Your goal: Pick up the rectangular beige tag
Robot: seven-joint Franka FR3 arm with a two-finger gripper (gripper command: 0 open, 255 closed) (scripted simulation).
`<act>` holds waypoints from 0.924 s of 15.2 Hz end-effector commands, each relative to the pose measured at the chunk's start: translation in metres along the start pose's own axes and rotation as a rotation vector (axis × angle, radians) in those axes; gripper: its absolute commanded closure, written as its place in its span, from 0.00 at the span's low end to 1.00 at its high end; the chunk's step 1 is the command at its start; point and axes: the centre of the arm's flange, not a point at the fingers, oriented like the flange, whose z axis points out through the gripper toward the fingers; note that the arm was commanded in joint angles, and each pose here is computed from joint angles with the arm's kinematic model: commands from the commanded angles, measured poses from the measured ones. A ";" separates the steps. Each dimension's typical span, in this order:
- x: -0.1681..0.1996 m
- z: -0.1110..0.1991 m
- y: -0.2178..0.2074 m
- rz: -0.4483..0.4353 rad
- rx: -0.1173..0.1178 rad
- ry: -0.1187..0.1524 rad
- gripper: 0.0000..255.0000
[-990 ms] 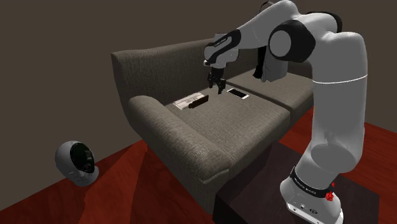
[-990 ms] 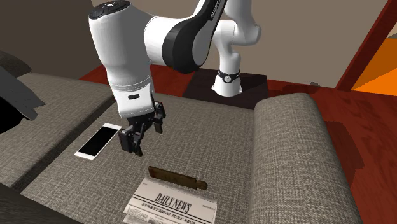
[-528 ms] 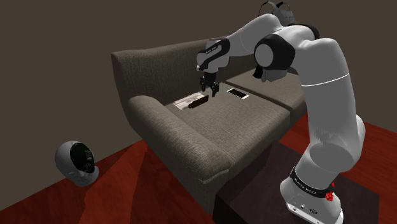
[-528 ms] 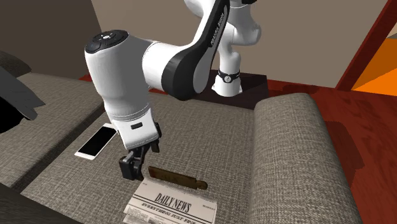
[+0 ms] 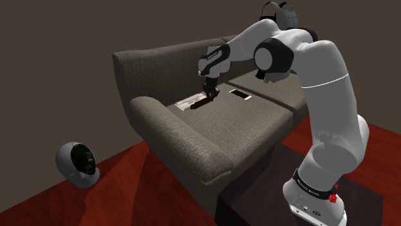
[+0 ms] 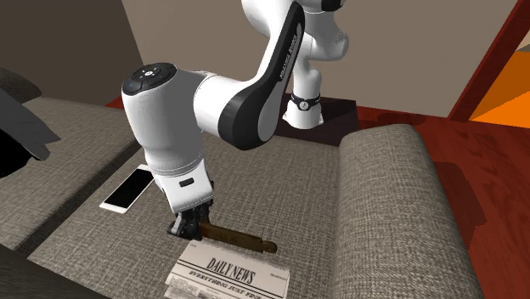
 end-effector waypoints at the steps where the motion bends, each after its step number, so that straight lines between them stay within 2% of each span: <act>1: 0.000 0.000 0.000 0.000 0.000 0.000 1.00; 8: 0.000 0.000 0.000 0.000 0.000 0.000 1.00; 14: 0.001 -0.031 0.001 0.000 0.000 0.000 1.00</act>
